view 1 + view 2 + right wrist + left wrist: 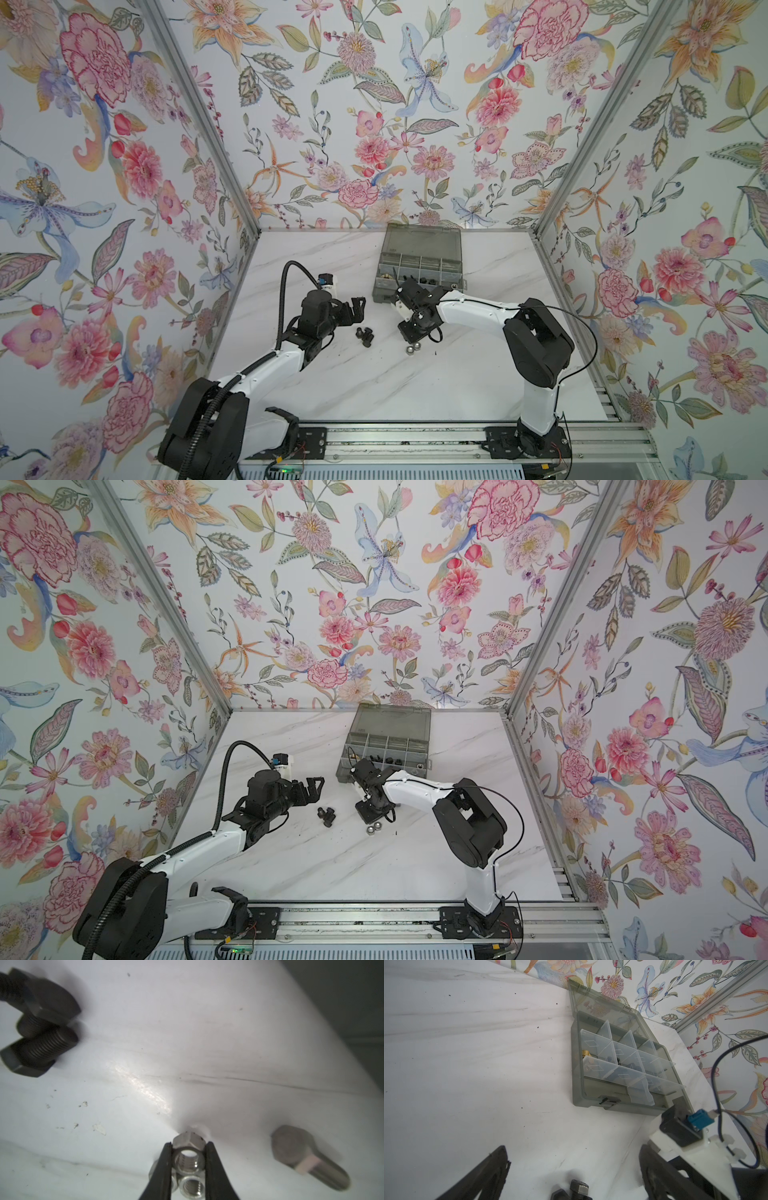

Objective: Sort the screws and nuts into containers
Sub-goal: Pick up the nut from the center of the table, then place the nut into the container.

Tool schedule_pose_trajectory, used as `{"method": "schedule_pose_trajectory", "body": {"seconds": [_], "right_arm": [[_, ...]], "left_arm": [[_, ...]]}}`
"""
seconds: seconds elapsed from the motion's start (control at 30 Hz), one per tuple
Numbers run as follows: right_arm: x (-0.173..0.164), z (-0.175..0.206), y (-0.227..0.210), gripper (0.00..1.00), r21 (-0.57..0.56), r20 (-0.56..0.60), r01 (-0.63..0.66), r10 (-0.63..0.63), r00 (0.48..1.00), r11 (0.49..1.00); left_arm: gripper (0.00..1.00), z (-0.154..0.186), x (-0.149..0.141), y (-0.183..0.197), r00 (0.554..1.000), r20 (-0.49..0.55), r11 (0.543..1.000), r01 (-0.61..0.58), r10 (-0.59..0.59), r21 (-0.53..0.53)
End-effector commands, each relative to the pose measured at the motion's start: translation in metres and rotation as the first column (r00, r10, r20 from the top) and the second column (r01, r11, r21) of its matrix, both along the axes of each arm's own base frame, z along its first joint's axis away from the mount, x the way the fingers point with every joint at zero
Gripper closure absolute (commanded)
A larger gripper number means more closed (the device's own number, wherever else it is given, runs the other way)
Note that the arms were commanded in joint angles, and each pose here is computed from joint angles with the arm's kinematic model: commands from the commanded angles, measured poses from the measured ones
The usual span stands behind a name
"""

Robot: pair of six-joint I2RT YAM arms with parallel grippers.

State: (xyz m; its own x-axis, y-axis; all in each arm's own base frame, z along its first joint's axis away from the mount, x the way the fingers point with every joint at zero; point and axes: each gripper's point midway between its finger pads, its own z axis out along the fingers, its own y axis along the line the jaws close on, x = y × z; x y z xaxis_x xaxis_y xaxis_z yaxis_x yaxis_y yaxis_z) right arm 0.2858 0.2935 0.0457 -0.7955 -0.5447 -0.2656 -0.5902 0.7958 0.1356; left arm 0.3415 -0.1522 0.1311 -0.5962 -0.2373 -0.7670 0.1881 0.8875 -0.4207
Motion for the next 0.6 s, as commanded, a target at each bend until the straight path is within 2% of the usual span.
{"method": "schedule_pose_trajectory", "body": {"seconds": [0.0,0.1,0.27,0.43,0.57], "right_arm": [[0.037,0.056,-0.009,0.95,0.156,0.077,0.066,-0.079,0.994,0.986],[0.076,0.073,-0.040,0.95,0.186,0.113,0.162,-0.185,0.976,0.969],[0.126,0.075,-0.083,0.94,0.171,0.152,0.286,-0.313,0.938,0.943],[0.158,0.060,-0.119,0.94,0.082,0.208,0.383,-0.392,0.896,0.920],[0.173,0.048,-0.128,0.94,0.073,0.195,0.421,-0.427,0.883,0.904]], "left_arm": [[0.01,-0.004,-0.002,0.005,1.000,-0.004,1.000,-0.008,0.008,0.005],[0.01,-0.003,-0.002,0.005,1.000,-0.004,1.000,-0.007,0.007,0.004],[0.00,-0.002,-0.002,0.005,1.000,0.000,1.000,-0.007,0.007,0.003],[0.01,0.001,-0.004,0.007,1.000,0.009,1.000,-0.014,0.014,0.001],[0.01,0.003,-0.003,0.008,1.000,0.010,1.000,-0.018,0.018,0.006]]}}
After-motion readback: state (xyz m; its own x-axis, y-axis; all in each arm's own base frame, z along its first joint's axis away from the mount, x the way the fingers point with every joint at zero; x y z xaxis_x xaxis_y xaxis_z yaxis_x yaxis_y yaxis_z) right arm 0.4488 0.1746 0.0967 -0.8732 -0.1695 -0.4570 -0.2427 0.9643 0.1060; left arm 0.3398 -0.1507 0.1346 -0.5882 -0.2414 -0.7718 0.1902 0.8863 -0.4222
